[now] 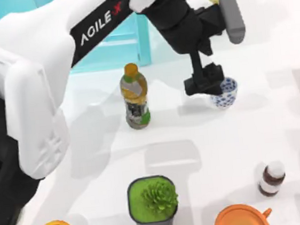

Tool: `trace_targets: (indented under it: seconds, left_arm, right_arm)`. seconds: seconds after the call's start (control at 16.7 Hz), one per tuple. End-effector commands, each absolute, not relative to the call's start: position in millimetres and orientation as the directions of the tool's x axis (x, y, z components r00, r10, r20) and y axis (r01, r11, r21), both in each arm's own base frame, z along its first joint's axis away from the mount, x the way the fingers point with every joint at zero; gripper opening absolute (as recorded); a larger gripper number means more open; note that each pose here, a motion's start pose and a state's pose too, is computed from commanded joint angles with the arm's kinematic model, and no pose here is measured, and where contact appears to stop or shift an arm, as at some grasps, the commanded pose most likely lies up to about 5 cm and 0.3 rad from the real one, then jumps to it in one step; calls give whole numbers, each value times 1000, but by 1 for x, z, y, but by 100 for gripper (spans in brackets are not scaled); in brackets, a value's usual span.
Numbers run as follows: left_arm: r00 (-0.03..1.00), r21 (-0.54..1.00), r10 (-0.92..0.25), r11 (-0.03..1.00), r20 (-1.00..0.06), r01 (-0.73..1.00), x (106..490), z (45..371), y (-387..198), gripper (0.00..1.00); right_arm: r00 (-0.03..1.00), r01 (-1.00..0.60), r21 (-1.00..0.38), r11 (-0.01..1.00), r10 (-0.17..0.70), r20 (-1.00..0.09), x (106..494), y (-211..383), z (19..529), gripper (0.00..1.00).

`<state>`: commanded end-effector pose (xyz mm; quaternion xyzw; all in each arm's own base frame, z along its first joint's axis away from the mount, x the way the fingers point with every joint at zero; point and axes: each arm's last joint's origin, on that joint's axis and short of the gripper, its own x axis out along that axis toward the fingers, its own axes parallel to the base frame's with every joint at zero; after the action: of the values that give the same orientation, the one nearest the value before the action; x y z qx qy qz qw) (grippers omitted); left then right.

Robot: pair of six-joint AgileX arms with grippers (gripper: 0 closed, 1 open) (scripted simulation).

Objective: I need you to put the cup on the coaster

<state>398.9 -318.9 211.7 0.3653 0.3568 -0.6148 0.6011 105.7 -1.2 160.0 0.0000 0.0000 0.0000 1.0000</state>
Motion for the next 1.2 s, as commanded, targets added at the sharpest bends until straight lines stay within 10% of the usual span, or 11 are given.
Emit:
trace_targets:
  seconds: [1.2]
  left_arm:
    - [-10, 0, -479, -20, -878, 1000, 402, 123, -360, 92]
  right_arm:
    - [1000, 0, 0, 1000, 0, 0, 106, -1, 160, 100]
